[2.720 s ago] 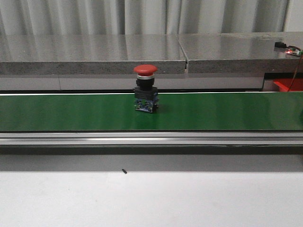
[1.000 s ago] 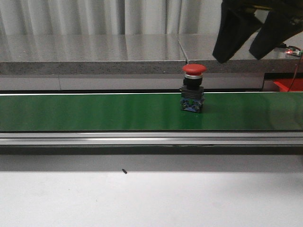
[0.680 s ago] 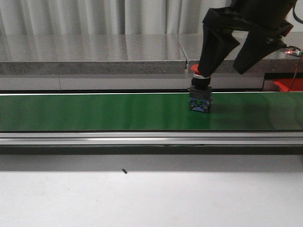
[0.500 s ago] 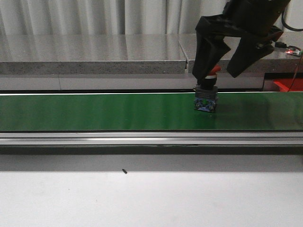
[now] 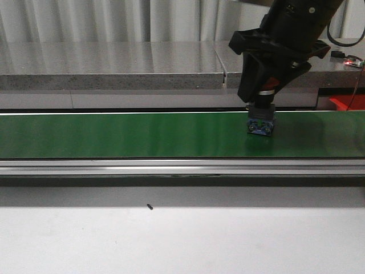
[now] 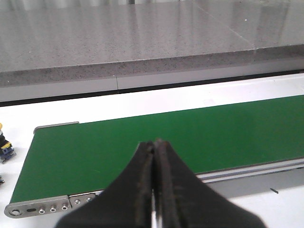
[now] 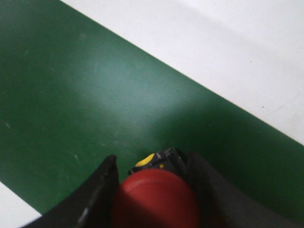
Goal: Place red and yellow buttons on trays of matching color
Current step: 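Carry the red button with the right gripper into the red tray and release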
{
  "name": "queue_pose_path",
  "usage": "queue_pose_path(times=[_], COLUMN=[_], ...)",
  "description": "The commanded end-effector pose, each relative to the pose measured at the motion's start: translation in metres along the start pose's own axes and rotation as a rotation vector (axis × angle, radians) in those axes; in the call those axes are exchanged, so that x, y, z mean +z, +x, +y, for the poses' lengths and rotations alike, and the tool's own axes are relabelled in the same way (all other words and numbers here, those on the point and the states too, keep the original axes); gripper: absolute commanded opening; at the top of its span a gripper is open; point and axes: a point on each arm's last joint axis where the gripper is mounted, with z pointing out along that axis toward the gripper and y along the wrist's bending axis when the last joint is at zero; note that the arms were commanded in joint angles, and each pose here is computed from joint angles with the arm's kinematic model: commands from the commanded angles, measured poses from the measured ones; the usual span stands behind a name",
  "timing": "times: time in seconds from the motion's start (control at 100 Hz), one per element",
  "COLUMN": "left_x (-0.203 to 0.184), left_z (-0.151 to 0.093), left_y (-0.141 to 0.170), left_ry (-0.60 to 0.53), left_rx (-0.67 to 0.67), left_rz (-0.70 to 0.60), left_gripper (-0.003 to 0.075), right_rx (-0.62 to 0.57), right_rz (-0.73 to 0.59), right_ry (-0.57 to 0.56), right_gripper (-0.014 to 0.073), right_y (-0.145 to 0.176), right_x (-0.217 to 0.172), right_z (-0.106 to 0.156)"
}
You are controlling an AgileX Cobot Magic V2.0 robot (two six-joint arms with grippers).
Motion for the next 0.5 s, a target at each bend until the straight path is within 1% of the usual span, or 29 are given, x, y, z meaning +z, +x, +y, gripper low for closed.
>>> queue_pose_path(times=[0.0, 0.13, 0.23, 0.37, 0.49], left_x=[-0.002, -0.002, -0.002, -0.002, -0.002], left_z=[0.001, 0.001, 0.001, 0.001, 0.001], left_y=[-0.015, -0.015, -0.015, -0.015, -0.015], left_ry=[-0.008, -0.008, -0.008, -0.008, -0.008], left_rx=[-0.021, -0.021, -0.021, -0.021, -0.021], left_rz=[-0.097, -0.097, -0.097, -0.097, -0.097], left_gripper=[-0.002, -0.002, -0.002, -0.002, -0.002], right_rx=[-0.005, 0.001, 0.022, 0.093, 0.192], right_rz=[-0.101, -0.137, -0.17, -0.22, -0.277], right_ry=[-0.002, 0.008, 0.03, 0.094, 0.187], right_gripper=[0.0177, 0.0177, 0.0177, 0.0177, 0.0177], right_y=[-0.016, -0.026, -0.033, -0.037, -0.03], right_x=[-0.03, -0.049, -0.072, -0.108, -0.141], right_z=[0.005, -0.002, -0.015, -0.054, -0.101])
